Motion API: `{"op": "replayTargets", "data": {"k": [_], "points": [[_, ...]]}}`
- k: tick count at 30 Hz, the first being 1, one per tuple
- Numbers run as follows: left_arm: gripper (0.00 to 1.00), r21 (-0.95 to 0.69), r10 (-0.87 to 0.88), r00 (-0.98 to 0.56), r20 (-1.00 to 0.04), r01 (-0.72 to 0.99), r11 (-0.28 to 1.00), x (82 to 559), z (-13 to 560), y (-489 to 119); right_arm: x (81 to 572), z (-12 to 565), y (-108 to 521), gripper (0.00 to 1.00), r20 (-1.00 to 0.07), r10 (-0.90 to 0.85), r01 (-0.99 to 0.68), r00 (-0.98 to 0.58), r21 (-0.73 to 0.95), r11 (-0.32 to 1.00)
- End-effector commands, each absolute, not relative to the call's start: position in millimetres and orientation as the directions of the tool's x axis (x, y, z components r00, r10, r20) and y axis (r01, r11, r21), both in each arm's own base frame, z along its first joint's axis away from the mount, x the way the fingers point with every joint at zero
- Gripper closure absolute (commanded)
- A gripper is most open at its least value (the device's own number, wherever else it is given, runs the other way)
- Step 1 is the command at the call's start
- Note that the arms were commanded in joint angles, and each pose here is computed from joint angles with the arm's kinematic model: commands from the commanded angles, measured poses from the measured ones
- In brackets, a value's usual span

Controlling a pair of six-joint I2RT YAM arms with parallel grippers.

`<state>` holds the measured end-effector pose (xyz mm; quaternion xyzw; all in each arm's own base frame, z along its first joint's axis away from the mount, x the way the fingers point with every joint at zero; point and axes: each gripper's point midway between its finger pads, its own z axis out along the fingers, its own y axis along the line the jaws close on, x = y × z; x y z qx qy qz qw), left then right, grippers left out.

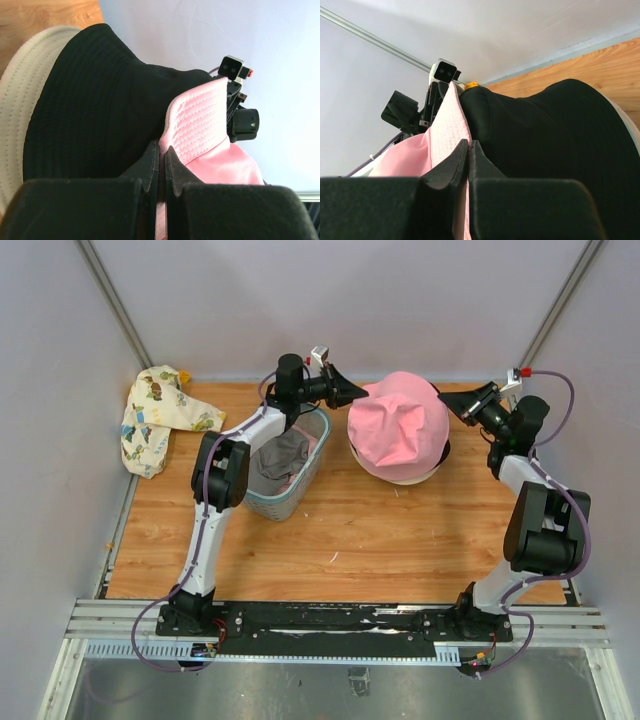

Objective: Stack the hats
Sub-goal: Stack the hat on the hat.

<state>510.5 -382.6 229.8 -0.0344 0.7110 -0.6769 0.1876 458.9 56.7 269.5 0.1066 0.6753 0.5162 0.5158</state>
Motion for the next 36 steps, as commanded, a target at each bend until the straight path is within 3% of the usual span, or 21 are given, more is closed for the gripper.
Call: {"op": "replayTargets", "data": {"k": [1,8,16,24,36], "points": [[0.99,-0.968,-0.296,-0.921,-0.251,0.240,0.073,512,238,-389,460,299,65,0.99,-0.624,0.658,-0.470,-0.422,0.771,0.430],[0.99,-0.967,-0.313,-0.915,-0.254,0.249,0.056,515,249,-385,468,310,56,1.00,-0.608,0.693,-0.434,-0.388,0.784,0.445],[0.71,-0.965,-0.449,-0.865,-0.223,0.260,-0.022,526,265,-353,485,294,36,1.00,-0.522,0.770,-0.337,-0.366,0.846,0.413],[0.56,-0.949,-0.537,-0.820,-0.199,0.298,-0.103,523,280,-323,496,270,28,0.99,-0.423,0.831,-0.271,-0.360,0.900,0.341],[0.52,-0.940,-0.539,-0.795,-0.279,0.340,-0.014,514,275,-314,497,234,15,1.00,-0.351,0.881,-0.124,-0.316,0.936,0.328]]}}
